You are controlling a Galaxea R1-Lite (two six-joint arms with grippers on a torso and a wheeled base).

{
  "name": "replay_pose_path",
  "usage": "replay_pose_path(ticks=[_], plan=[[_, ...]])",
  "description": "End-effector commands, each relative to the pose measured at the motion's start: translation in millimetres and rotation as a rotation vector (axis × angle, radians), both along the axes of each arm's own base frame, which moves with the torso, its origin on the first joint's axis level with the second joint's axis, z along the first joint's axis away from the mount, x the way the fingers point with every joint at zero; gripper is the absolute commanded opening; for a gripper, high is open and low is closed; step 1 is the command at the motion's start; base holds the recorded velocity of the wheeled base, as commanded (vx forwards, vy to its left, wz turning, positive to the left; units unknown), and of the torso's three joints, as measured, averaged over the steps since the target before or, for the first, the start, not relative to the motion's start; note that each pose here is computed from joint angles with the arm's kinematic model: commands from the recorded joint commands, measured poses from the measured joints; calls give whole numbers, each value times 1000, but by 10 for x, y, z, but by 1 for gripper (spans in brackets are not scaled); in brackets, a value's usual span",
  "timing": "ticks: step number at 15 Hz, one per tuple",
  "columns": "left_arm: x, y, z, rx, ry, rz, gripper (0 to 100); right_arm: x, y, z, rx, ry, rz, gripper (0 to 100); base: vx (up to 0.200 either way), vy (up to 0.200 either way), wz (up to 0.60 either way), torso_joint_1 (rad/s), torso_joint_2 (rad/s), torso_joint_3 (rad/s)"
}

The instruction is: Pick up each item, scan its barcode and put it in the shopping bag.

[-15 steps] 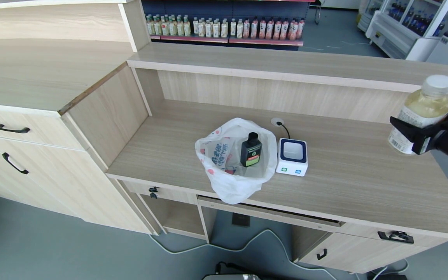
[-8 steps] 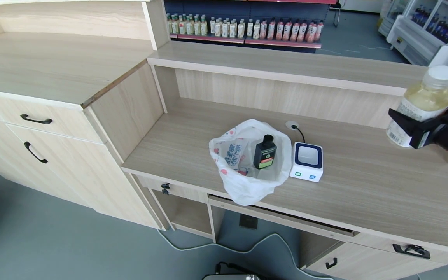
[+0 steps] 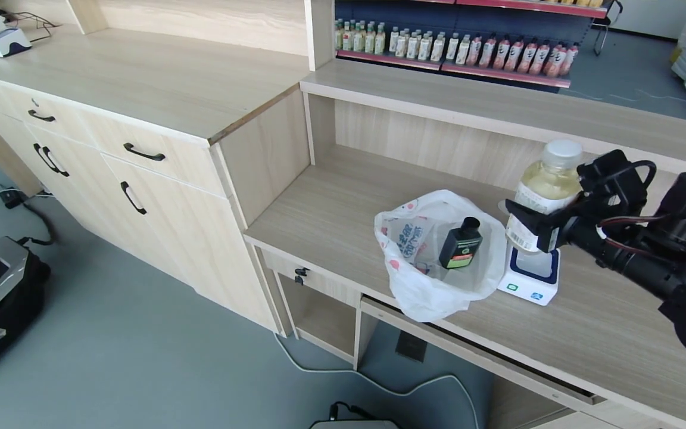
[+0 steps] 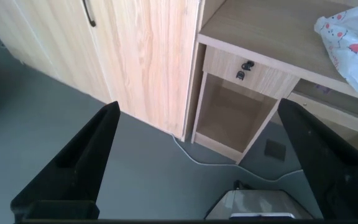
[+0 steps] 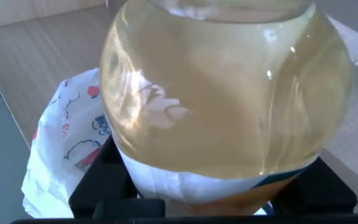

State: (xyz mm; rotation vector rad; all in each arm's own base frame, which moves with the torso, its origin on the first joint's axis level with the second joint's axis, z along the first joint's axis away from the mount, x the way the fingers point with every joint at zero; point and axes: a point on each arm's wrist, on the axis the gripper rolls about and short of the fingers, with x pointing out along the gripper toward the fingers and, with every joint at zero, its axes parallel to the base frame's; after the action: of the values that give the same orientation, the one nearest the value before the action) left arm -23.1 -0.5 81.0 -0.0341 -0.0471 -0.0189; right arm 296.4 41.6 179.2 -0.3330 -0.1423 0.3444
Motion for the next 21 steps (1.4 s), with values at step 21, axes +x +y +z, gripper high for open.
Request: replay_pose_path(ticks=[21], plan=[[0,0,-1,-1,0,0,100,579,447,-1111,127,138,114,0,0,0,0,0,0,0]])
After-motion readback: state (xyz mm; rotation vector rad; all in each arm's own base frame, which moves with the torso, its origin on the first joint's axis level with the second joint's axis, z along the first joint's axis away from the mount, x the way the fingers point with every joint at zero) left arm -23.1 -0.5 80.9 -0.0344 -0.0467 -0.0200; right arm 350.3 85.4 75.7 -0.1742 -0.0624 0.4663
